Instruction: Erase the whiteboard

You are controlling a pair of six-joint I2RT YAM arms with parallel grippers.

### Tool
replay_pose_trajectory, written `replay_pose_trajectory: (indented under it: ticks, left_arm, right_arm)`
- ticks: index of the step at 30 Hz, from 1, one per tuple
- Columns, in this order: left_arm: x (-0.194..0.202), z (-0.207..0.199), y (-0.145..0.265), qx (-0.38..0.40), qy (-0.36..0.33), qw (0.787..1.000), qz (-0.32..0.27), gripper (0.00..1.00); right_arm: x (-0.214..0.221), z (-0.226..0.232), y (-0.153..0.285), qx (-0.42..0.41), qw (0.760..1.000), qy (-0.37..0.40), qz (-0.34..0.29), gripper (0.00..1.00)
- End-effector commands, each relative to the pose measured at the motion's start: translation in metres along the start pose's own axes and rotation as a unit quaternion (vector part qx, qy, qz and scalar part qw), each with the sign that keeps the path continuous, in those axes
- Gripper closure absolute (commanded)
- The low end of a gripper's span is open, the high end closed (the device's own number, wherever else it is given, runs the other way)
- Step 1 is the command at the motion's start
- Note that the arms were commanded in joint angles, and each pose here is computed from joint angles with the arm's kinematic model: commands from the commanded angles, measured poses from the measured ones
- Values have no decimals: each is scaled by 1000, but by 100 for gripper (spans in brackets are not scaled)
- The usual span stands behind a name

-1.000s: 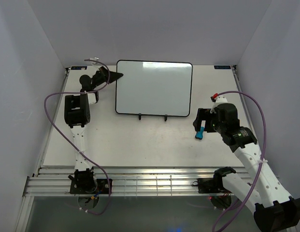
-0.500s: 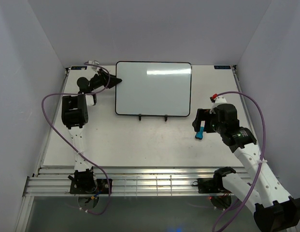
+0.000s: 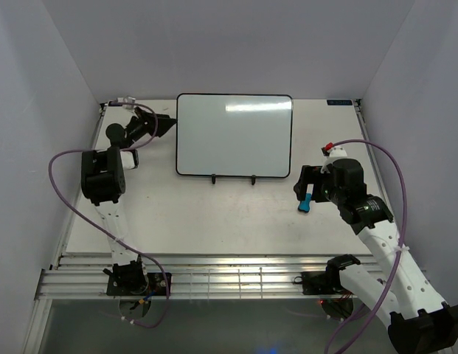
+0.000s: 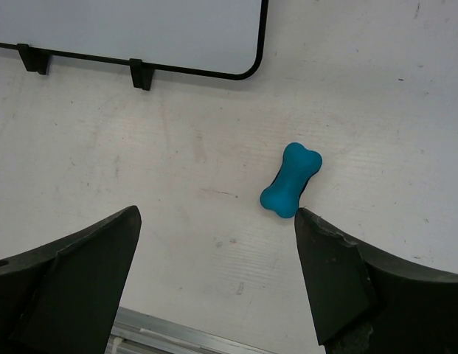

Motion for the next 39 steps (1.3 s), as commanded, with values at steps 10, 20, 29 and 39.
replay_pose_trajectory:
  ticks: [10,20,29,39]
  left_arm:
    - [-128,-88,64,-399,-35,913,-78,2]
    - [-114,-244,142,-503,-118,856,16,2]
    - [-109,-338,208,-502,-162,850,-2,2]
    - [-81,-315,214,-542,-137,829,1,2]
  right_arm:
    - [-52,-19,43,118,989,2,-87,10]
    - [-84,-16,102,127,978,25,-162,10]
    - [-54,-25,124,131,980,39,-143,10]
    - [-42,-35,135,154,976,52,-146,10]
Point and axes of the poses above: each gripper's point midway between its finger pads, its own y axis back along the fingers, its own z axis along the line the jaws close on, x = y × z, the point moved 5 cm from there along y, back along the fingers, and after that the axes turned 4 degrees about -y, right-handed, at the moved point
